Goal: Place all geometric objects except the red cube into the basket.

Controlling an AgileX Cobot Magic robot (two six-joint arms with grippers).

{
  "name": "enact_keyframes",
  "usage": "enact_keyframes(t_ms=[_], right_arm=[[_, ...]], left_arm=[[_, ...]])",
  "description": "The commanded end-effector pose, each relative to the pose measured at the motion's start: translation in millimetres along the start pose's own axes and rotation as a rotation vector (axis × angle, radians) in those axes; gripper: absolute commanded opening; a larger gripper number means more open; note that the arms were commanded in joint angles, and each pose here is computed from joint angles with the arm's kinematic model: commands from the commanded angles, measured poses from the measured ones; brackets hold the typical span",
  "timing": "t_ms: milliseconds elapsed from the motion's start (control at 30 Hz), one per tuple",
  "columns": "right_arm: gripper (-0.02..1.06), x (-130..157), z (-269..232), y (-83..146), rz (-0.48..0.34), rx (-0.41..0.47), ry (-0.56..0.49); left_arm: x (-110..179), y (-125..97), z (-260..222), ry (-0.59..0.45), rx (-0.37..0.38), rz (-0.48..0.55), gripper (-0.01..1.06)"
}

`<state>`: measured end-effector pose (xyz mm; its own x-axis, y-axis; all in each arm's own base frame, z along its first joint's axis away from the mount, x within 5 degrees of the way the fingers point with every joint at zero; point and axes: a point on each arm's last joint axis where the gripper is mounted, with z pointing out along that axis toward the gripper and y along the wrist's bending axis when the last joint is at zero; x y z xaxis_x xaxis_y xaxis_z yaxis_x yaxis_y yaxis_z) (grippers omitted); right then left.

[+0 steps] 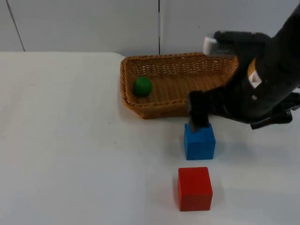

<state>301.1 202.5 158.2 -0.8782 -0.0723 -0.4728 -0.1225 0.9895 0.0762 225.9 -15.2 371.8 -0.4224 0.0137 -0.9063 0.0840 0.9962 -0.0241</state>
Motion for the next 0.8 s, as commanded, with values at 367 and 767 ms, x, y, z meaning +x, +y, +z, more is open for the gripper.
enact_keyframes(t_ms=[367,767], right_arm=[[1.05,-23,42,30,0.010,0.021,-0.004],[0.56,-12,69,29,-0.020,0.053,0.051]], left_arm=[[0,1,-1,-0.012,-0.008,0.000,1.05],[0,2,-1,-0.011,-0.020,0.024,1.05]])
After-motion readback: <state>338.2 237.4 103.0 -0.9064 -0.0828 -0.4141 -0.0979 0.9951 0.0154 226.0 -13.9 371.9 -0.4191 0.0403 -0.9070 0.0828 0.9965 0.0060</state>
